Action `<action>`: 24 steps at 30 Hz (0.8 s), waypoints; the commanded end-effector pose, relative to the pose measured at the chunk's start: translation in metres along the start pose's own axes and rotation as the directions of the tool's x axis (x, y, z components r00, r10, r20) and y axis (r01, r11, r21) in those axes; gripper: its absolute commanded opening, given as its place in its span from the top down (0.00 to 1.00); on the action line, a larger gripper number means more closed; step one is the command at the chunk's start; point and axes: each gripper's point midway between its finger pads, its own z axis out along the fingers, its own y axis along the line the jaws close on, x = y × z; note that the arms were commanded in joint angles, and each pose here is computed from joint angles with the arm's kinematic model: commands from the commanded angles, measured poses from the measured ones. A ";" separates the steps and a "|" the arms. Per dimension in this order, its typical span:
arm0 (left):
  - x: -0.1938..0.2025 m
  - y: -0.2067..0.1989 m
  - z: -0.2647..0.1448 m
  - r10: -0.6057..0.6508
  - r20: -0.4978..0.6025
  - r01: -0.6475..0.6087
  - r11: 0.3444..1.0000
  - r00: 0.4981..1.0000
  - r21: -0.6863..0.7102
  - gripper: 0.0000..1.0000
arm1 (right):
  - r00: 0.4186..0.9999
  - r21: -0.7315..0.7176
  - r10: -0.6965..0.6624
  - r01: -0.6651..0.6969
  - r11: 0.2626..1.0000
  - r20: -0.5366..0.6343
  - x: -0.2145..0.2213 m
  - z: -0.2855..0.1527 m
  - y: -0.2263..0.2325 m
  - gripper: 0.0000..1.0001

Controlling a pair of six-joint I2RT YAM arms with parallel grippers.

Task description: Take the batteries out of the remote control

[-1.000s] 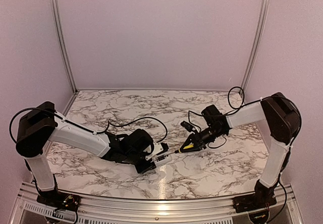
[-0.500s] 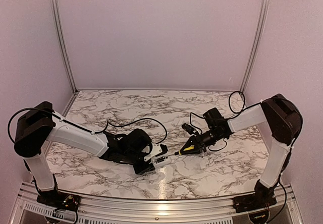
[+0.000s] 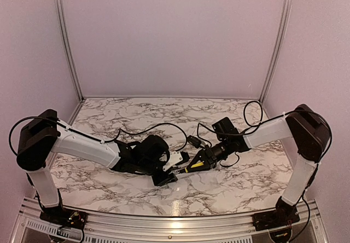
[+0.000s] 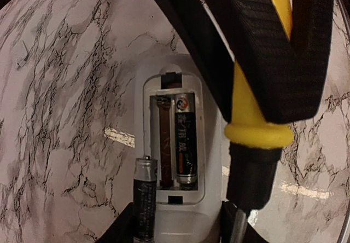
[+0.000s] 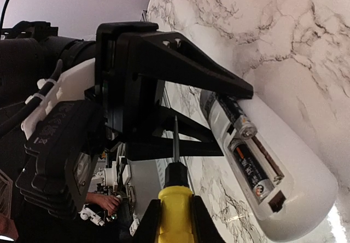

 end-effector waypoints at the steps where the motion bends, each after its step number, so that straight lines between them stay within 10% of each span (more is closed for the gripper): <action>1: -0.011 -0.001 0.001 -0.009 0.032 0.009 1.000 0.999 0.004 1.00 | 1.000 0.042 -0.013 0.012 0.999 0.013 -0.006 -0.003 -0.002 1.00; 24: -0.005 -0.002 -0.009 -0.071 0.009 0.071 0.997 0.997 0.006 1.00 | 0.992 0.356 0.011 -0.057 0.933 0.129 -0.030 -0.025 -0.033 1.00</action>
